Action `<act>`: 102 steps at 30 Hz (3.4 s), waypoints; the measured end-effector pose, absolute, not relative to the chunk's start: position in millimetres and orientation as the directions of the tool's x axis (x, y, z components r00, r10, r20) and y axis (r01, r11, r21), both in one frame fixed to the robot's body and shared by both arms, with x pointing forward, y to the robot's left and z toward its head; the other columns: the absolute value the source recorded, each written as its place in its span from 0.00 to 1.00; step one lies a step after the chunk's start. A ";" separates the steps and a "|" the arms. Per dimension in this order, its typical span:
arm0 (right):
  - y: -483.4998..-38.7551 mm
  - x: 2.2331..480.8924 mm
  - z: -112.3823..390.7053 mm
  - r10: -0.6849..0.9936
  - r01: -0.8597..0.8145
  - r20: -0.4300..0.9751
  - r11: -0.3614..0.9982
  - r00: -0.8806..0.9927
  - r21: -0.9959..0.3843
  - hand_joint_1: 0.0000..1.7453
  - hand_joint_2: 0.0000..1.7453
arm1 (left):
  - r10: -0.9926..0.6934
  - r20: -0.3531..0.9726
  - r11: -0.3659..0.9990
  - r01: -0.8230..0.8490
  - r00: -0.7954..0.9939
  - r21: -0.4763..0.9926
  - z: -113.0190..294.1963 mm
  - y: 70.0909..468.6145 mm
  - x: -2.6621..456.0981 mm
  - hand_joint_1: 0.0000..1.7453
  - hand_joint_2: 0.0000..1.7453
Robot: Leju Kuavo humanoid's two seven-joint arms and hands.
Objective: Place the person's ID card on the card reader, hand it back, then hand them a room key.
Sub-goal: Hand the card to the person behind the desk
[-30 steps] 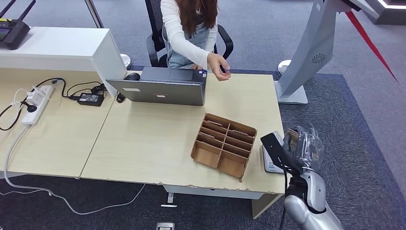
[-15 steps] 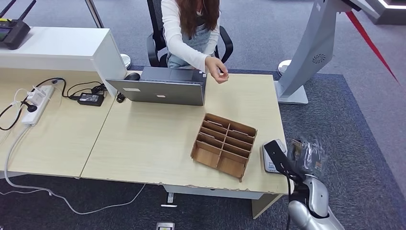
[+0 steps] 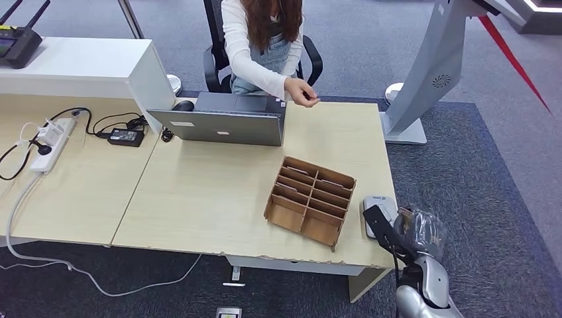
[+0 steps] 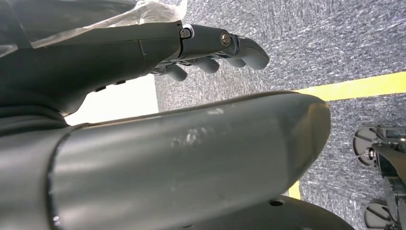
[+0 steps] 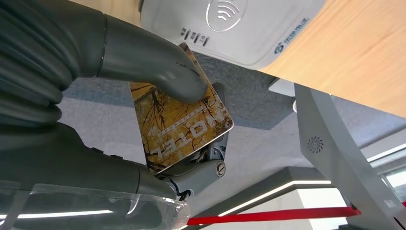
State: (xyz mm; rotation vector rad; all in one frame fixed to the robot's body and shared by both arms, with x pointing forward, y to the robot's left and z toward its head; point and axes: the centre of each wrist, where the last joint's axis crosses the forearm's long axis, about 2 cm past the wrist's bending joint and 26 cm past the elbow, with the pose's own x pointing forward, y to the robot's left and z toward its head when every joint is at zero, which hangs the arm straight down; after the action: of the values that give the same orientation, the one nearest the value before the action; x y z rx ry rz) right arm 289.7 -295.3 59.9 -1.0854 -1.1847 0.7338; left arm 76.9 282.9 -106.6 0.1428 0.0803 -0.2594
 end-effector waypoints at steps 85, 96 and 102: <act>-51.8 383.6 295.9 0.723 0.218 0.430 0.615 -0.541 -0.758 1.00 1.00 | -0.332 -0.034 0.934 0.334 0.943 0.125 -105.8 278.8 80.9 0.00 0.00; -41.2 388.2 275.0 0.782 0.143 0.417 0.531 -0.463 -0.835 1.00 1.00 | -0.331 -0.033 0.936 0.333 0.943 0.116 -105.8 273.4 80.0 0.00 0.00; -43.7 390.9 263.0 0.803 0.121 0.405 0.498 -0.437 -0.858 0.52 1.00 | -0.333 -0.030 0.936 0.334 0.943 0.108 -105.6 268.9 79.9 0.00 0.00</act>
State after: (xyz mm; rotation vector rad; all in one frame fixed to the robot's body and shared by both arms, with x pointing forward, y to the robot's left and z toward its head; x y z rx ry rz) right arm 390.9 -43.7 263.0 -0.7685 -1.8696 0.9839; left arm 79.9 268.9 -105.6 0.1119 0.0117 -0.3404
